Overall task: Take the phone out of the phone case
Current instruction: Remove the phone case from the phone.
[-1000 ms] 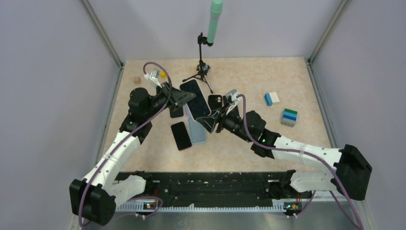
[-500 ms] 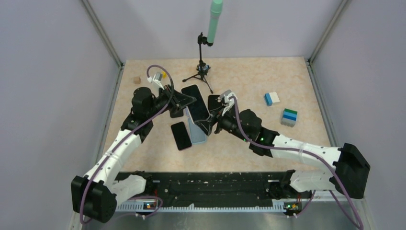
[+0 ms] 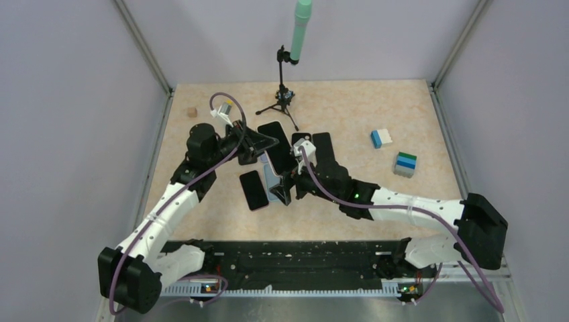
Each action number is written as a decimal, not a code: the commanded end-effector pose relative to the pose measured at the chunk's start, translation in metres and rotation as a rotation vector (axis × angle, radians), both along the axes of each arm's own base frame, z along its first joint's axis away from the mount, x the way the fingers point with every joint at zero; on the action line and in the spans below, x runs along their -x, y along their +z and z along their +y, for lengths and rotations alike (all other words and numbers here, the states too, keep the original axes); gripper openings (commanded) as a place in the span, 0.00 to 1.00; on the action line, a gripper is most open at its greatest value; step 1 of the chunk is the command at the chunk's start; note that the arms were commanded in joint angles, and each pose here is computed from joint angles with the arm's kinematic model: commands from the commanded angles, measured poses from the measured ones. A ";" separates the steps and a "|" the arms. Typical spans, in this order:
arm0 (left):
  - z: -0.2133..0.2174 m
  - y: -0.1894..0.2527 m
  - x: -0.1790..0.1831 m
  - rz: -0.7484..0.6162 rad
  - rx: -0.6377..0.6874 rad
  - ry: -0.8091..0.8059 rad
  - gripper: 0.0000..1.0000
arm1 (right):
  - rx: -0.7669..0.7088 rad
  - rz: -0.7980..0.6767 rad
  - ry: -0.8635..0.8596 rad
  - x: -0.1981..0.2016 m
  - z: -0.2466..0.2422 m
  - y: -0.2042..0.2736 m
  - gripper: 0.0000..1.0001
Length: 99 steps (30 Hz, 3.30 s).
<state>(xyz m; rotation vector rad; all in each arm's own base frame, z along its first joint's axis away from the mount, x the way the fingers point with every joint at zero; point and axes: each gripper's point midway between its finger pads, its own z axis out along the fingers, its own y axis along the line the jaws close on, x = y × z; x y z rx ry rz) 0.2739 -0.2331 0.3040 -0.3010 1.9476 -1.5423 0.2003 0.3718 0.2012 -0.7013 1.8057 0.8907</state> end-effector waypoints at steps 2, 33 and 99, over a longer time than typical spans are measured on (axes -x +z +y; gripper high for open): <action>0.004 0.059 0.007 -0.194 0.067 0.003 0.00 | -0.093 -0.026 -0.032 0.002 -0.005 0.038 0.84; -0.004 0.050 0.040 -0.476 -0.162 -0.273 0.00 | -0.376 0.074 0.169 0.022 -0.046 0.085 0.38; -0.010 0.082 0.072 -0.490 -0.029 -0.411 0.00 | -0.005 0.100 -0.060 -0.032 -0.055 -0.016 0.13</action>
